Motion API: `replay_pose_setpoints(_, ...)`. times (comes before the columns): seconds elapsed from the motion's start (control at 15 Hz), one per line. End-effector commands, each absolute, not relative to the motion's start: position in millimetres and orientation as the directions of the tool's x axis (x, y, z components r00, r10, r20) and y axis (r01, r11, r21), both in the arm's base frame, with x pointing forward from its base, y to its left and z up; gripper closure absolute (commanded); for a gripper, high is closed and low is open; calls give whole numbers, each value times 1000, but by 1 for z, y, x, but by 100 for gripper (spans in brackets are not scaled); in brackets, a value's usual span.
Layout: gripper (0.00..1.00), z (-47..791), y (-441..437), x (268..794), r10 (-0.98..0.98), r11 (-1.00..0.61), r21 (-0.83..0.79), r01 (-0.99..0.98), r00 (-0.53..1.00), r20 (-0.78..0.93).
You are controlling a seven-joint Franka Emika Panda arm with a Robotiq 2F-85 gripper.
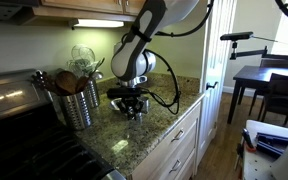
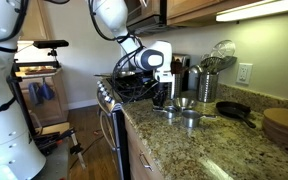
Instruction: Stack the cups
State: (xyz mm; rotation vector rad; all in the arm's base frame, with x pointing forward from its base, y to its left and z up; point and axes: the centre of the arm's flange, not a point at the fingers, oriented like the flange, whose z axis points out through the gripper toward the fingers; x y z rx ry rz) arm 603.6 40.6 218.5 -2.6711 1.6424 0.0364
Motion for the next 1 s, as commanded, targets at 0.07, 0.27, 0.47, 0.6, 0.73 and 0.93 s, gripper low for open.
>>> replay_pose_setpoints(0.07, 72, 237, 37, 587, -904, -427, 13, -904, 427, 5)
replay_pose_setpoints(0.27, 72, 239, 34, 587, -906, -424, 15, -906, 424, 12)
replay_pose_setpoints(0.47, 73, 245, 33, 587, -905, -424, 12, -906, 424, 25)
replay_pose_setpoints(0.6, 83, 251, 33, 586, -903, -428, 10, -904, 428, 37)
replay_pose_setpoints(0.73, 85, 255, 34, 587, -902, -430, 9, -903, 430, 49)
replay_pose_setpoints(0.93, 85, 262, 34, 587, -898, -435, 9, -900, 434, 66)
